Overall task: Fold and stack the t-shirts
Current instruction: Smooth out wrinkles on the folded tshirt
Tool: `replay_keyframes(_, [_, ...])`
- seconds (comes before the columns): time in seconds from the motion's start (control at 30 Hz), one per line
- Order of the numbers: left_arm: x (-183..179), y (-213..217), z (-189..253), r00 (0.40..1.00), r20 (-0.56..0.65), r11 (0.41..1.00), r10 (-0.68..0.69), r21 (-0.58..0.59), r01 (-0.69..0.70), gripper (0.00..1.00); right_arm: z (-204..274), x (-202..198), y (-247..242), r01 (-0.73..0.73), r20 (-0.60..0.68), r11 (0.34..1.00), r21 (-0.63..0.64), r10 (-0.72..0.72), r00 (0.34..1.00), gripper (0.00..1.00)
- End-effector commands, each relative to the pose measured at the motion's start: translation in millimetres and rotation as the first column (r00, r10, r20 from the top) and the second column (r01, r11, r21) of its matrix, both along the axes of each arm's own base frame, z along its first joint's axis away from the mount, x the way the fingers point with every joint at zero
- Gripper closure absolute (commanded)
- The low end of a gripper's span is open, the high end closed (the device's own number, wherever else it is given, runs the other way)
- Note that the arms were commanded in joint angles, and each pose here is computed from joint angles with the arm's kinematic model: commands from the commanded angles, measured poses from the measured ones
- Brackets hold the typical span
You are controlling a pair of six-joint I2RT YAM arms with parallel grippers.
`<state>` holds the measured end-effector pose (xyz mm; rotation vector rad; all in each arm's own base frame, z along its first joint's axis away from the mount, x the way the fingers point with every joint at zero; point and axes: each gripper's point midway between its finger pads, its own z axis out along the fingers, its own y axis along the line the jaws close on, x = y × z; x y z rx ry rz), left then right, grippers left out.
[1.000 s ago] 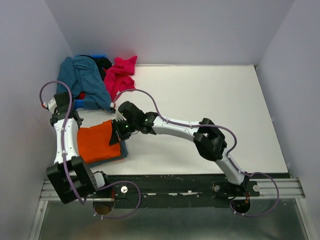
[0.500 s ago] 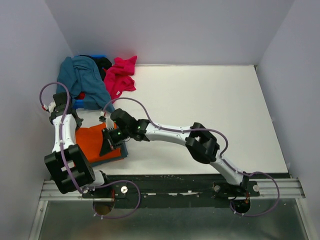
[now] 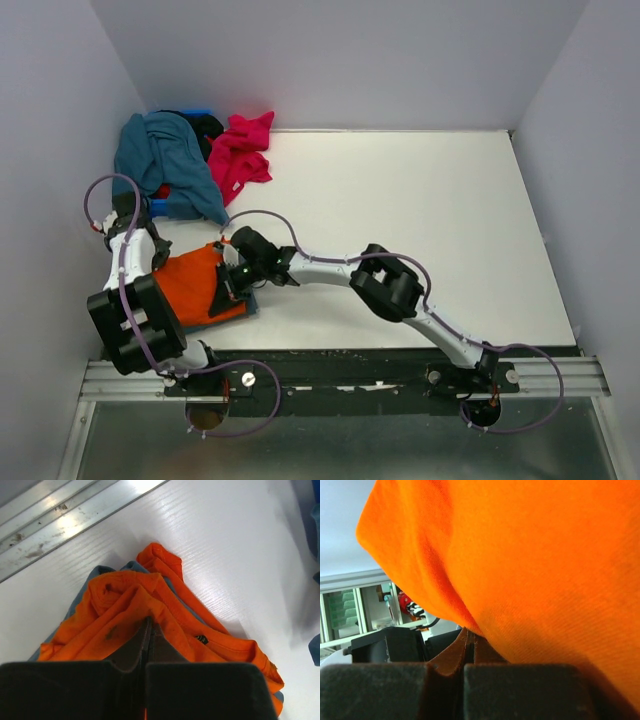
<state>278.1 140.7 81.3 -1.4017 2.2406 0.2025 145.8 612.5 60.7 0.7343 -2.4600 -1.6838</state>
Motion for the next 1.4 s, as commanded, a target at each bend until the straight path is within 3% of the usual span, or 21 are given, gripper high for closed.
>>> replay_keyframes(0.0, [11, -7, -17, 0.999, 0.037, 0.997, 0.033, -0.076, -0.03, 1.0, 13, 2, -6, 0.0, 0.016, 1.0, 0.02, -0.001, 1.0, 0.99])
replay_keyframes(0.27, [8, 21, 33, 0.998, 0.051, 0.996, 0.049, 0.075, -0.052, 1.0, 53, 2, -12, -0.011, 0.081, 0.998, 0.069, 0.005, 0.997, 0.99])
replay_keyframes(0.5, [-17, 42, 54, 0.993, -0.043, 0.973, 0.112, 0.207, -0.1, 1.0, 65, 6, -23, 0.007, 0.139, 0.998, 0.055, -0.014, 0.99, 0.99])
replay_keyframes(0.63, [-21, 36, 51, 0.994, -0.04, 0.977, 0.098, 0.192, -0.088, 1.0, 68, 15, -28, 0.042, 0.15, 0.998, 0.048, -0.049, 0.987, 0.99])
replay_keyframes(0.9, [-10, 32, 14, 0.99, -0.115, 0.992, 0.076, 0.113, -0.063, 1.0, 32, 15, -34, 0.075, 0.105, 0.996, -0.041, -0.07, 0.992, 0.99])
replay_keyframes(1.2, [-6, 42, -5, 0.975, -0.212, 0.995, 0.06, 0.087, -0.042, 1.0, 36, 26, -47, 0.121, 0.172, 0.992, -0.048, -0.111, 0.979, 0.99])
replay_keyframes(1.3, [1, 38, 11, 0.989, -0.148, 0.996, 0.015, 0.09, -0.002, 1.0, 45, 34, -50, 0.132, 0.207, 0.99, -0.039, -0.122, 0.971, 0.99])
replay_keyframes(1.37, [4, 39, 32, 0.996, -0.091, 0.992, -0.014, 0.127, 0.025, 0.94, 53, 46, -52, 0.147, 0.234, 0.989, -0.034, -0.136, 0.963, 0.99])
